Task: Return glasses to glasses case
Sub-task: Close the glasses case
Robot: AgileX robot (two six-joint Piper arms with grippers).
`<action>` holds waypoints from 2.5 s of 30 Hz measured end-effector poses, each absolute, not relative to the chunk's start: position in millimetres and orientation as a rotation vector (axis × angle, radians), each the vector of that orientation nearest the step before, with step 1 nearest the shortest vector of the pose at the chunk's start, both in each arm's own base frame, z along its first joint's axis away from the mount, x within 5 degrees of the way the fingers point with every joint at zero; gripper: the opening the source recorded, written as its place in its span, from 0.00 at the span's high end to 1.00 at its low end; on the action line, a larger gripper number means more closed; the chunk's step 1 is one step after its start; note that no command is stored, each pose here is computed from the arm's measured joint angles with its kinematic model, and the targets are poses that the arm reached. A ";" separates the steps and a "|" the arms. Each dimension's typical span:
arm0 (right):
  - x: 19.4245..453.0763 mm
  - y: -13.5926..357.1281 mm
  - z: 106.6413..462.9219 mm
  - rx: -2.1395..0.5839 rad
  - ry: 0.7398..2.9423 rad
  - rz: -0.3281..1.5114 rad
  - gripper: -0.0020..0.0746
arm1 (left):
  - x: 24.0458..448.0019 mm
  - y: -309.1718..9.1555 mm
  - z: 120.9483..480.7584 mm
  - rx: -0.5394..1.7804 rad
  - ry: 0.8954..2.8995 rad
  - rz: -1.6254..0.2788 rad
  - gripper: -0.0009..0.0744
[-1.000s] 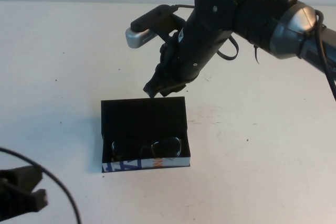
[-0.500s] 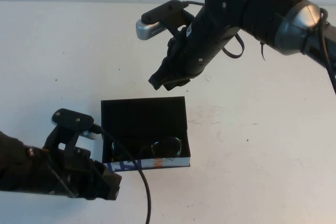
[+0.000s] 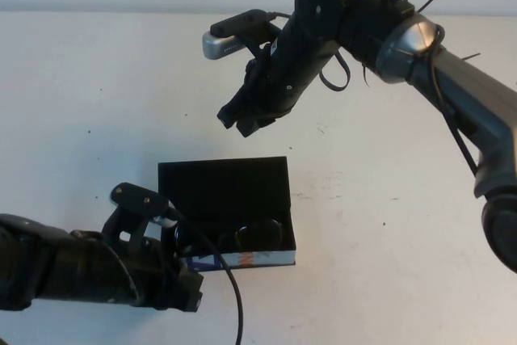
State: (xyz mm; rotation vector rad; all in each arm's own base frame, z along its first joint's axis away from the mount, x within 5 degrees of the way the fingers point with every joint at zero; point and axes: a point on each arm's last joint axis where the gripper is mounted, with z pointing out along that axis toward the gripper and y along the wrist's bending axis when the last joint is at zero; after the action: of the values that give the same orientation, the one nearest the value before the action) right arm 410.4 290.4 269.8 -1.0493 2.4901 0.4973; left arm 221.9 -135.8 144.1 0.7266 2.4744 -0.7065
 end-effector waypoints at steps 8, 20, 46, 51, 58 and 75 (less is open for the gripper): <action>423.8 298.5 248.8 -1.049 2.504 0.522 0.99 | 229.8 -135.5 140.8 0.727 2.413 -0.648 0.99; 428.0 306.0 215.0 -1.052 2.578 0.585 0.99 | 231.4 -135.1 141.3 0.718 2.402 -0.634 0.99; 396.0 306.4 243.1 -1.011 2.603 0.715 0.99 | 232.9 -133.7 140.6 0.713 2.400 -0.600 0.99; 372.8 319.4 239.7 -1.097 2.649 0.743 0.99 | 233.4 -133.7 140.8 0.712 2.395 -0.596 0.99; 346.8 319.4 250.4 -1.125 2.677 0.761 0.99 | 233.7 -133.4 140.7 0.706 2.397 -0.592 0.99; 323.8 315.8 209.6 -1.153 2.848 0.742 0.99 | 230.0 -132.9 149.5 0.718 2.389 -0.604 0.99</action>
State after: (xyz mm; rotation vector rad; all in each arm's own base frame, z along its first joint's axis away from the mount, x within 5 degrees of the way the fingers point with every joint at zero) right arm 323.8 315.8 209.6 -1.1533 2.8480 0.7419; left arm 230.0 -132.9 149.5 0.7184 2.3894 -0.6037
